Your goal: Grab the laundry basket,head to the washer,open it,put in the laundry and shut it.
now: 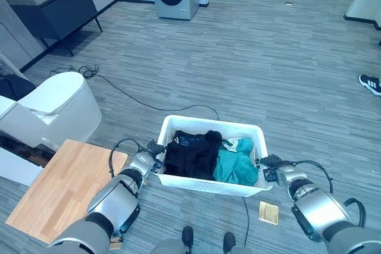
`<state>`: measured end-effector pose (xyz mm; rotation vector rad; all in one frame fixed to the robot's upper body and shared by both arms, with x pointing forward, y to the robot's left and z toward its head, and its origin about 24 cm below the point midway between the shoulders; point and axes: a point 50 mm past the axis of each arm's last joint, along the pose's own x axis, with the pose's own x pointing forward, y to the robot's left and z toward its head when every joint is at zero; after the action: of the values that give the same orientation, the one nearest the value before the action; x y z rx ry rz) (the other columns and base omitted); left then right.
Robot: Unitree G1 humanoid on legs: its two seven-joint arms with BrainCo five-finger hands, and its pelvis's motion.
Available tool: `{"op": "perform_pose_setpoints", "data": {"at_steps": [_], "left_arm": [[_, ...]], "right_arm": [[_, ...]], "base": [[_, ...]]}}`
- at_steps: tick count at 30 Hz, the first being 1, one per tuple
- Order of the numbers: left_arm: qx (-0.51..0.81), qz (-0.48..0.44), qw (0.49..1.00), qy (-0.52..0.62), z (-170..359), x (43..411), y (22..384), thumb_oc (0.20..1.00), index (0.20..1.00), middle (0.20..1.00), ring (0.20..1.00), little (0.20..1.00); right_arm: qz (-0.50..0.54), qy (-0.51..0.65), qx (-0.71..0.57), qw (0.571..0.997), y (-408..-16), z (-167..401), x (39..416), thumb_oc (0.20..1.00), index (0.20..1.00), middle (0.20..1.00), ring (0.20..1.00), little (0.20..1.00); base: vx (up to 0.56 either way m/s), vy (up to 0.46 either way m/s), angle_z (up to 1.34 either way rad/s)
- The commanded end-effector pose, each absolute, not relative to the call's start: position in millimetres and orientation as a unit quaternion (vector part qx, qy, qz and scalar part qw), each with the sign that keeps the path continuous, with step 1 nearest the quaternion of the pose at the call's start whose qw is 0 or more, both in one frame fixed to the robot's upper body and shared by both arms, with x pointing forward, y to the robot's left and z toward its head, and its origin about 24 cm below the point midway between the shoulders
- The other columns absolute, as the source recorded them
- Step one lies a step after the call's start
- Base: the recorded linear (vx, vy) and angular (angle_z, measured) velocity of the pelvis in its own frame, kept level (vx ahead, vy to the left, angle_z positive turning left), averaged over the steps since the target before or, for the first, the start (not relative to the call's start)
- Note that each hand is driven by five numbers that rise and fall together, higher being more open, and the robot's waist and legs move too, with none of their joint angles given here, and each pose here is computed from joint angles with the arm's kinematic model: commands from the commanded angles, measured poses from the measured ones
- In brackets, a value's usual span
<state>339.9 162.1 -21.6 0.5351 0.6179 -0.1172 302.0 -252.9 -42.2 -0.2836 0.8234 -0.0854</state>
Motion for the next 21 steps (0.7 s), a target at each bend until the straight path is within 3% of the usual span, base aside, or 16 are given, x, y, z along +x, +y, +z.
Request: {"op": "perform_pose_setpoints", "data": {"at_steps": [1,13,21], "left_arm": [[0.226,-0.057,0.936,0.263,4,359,156,0.200,0.200,0.200,0.200,0.200],[0.216,-0.009,0.921,0.323,-20,336,205,0.200,0.200,0.200,0.200,0.200],[0.149,0.015,0.954,0.259,-8,344,200,0.200,0.200,0.200,0.200,0.200]], "right_arm": [[-0.015,0.348,-0.062,0.935,-236,-25,323,0.200,0.200,0.200,0.200,0.200],[0.020,0.356,-0.097,0.929,-212,-40,316,0.200,0.200,0.200,0.200,0.200],[0.031,0.257,-0.080,0.963,-189,-6,346,0.200,0.200,0.200,0.200,0.200]], "base": [[0.02,-0.086,0.42],[-0.01,-0.051,0.38],[0.01,0.116,-0.09]]}}
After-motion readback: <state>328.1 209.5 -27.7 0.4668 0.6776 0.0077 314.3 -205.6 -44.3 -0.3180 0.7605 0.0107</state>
